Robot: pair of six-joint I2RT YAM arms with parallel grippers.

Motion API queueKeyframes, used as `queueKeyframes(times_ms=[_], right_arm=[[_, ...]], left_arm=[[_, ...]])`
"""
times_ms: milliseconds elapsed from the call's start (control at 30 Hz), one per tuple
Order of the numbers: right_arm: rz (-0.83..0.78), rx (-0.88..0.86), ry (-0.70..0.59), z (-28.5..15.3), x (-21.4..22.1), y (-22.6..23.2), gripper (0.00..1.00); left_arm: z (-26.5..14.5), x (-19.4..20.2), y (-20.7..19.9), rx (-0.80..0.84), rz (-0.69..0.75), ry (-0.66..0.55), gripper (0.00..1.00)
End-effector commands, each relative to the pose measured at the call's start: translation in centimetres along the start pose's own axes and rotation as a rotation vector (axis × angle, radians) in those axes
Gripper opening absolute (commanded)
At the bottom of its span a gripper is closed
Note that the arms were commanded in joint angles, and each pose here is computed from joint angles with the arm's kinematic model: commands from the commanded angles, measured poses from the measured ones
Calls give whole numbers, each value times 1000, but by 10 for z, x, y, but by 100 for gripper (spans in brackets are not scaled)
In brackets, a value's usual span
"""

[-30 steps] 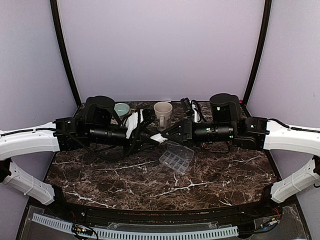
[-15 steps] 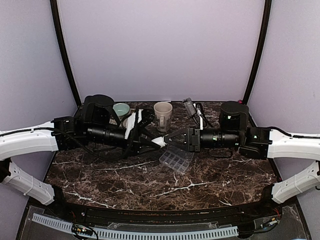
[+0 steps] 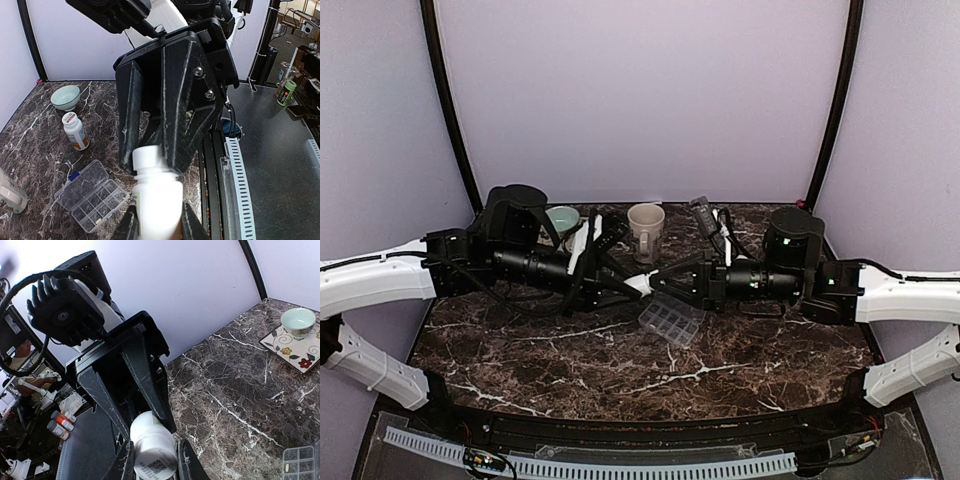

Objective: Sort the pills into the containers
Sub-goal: Unscrew the lid of the pill bottle.

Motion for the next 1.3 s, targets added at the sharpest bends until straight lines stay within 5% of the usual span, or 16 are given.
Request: queueKeyframes(times_ms=[0, 967, 1267], right_arm=[[-81, 29, -71, -3, -8, -3, 9], [-69, 22, -121, -8, 2, -14, 10], [-56, 18, -111, -5, -2, -13, 26]], left_arm=[[-4, -15, -13, 89, 0, -28, 0], [-9, -22, -19, 144, -16, -59, 0], [-5, -19, -15, 120, -11, -44, 0]])
Point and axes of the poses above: each gripper's point midway between its finger pads, its own z axis out along the fingers, its own y axis along the line the jaws close on, x = y × z, the point moved 7 cm from there along -z, back along the fingers, and after that the axes turned 10 degrees about -z, right-handed, at the moved point
